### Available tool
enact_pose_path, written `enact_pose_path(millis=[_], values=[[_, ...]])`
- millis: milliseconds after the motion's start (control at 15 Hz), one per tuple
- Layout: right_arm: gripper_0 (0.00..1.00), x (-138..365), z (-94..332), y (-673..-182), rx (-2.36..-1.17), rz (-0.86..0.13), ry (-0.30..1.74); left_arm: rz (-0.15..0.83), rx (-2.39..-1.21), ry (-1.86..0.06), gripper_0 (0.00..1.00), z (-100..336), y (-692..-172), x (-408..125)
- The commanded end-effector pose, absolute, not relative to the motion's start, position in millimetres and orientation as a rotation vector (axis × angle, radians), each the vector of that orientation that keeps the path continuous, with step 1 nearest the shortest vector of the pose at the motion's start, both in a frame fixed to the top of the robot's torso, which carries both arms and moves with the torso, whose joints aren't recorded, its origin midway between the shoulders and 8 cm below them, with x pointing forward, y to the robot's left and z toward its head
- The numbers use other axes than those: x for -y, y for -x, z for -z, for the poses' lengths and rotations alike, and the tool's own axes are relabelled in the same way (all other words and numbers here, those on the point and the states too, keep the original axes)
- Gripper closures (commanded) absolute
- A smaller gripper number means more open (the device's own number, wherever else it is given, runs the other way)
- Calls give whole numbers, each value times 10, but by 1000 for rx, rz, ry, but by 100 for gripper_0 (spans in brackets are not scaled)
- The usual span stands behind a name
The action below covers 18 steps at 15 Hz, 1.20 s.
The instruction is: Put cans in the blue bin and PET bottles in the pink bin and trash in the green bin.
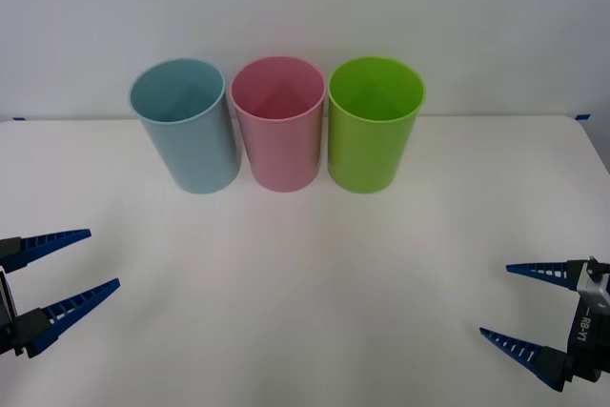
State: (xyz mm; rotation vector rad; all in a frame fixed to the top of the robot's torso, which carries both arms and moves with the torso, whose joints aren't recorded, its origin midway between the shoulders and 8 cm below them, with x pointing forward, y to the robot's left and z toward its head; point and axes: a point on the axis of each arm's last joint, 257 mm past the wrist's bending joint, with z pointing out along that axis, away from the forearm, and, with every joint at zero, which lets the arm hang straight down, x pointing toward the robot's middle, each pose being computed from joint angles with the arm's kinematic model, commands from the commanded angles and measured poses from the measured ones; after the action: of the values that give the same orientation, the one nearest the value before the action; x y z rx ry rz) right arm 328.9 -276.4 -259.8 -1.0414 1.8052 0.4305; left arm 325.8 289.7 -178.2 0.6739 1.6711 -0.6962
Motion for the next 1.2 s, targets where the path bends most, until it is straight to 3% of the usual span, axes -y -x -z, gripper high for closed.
enact_pose_path(millis=[67, 533, 1200], values=[[0, 2764, 2598, -3289, -1805, -430, 1041, 709, -1688, -647, 0, 1897, -3105, -2912], [0, 2764, 2598, -3289, -1805, -430, 1041, 714, -1709, -602, 0, 2106, -2776, -2954], [0, 2764, 2598, -3289, -1805, -430, 1041, 699, -1722, -593, 0, 2158, -2749, -3020]])
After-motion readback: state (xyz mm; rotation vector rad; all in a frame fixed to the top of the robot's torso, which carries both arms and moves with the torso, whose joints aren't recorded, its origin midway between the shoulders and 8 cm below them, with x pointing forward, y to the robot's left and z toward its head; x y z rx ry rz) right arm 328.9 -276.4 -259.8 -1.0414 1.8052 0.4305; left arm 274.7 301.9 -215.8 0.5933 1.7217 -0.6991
